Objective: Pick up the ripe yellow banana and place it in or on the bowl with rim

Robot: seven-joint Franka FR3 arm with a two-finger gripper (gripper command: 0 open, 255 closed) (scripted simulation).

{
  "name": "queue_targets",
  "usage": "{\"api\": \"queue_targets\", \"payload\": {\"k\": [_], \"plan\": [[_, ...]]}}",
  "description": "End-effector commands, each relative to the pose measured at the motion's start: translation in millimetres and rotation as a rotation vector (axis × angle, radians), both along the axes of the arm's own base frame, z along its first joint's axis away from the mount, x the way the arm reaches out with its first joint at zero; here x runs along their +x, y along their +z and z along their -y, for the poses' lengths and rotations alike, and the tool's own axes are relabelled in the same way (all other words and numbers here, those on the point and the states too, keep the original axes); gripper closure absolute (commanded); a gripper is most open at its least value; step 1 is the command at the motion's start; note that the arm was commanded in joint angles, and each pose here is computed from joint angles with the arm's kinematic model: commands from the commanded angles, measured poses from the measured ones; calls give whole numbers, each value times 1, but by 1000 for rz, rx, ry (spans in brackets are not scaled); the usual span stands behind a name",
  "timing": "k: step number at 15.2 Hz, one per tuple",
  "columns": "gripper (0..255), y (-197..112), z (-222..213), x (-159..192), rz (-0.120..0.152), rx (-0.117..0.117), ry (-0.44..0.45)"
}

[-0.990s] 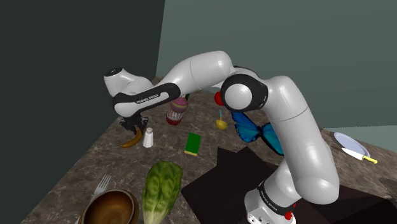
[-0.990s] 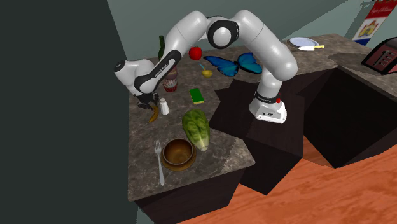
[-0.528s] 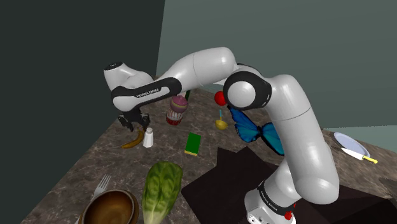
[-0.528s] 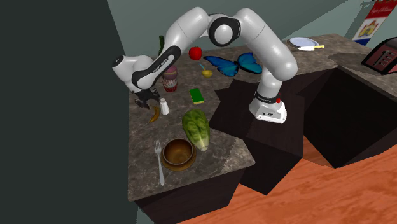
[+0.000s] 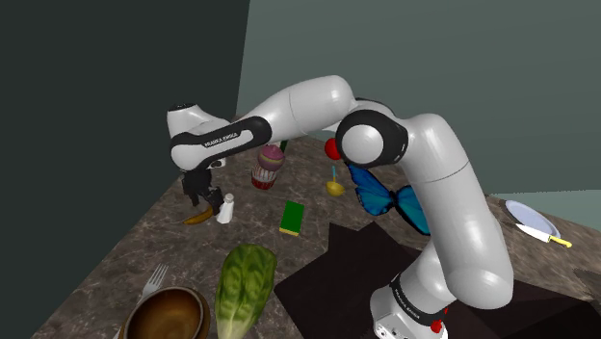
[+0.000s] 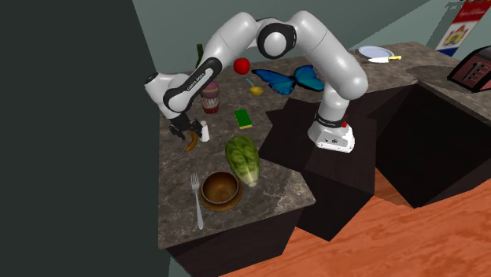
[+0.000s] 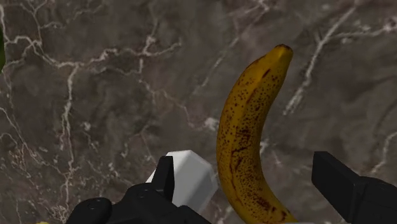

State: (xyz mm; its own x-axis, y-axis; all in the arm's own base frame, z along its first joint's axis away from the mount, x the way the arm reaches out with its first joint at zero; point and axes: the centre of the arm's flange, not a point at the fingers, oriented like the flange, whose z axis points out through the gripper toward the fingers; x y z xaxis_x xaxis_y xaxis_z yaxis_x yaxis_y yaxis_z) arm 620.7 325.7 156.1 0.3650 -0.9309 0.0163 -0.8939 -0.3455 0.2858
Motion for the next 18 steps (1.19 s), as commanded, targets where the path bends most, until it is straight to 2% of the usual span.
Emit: {"api": "queue_targets", "payload": {"k": [1, 10, 11, 18], "plan": [[0, -11, 1, -1, 0, 0, -4], [0, -14, 2, -2, 0, 0, -4], [255, -14, 2, -2, 0, 0, -4], [255, -14, 2, -2, 0, 0, -4]]}}
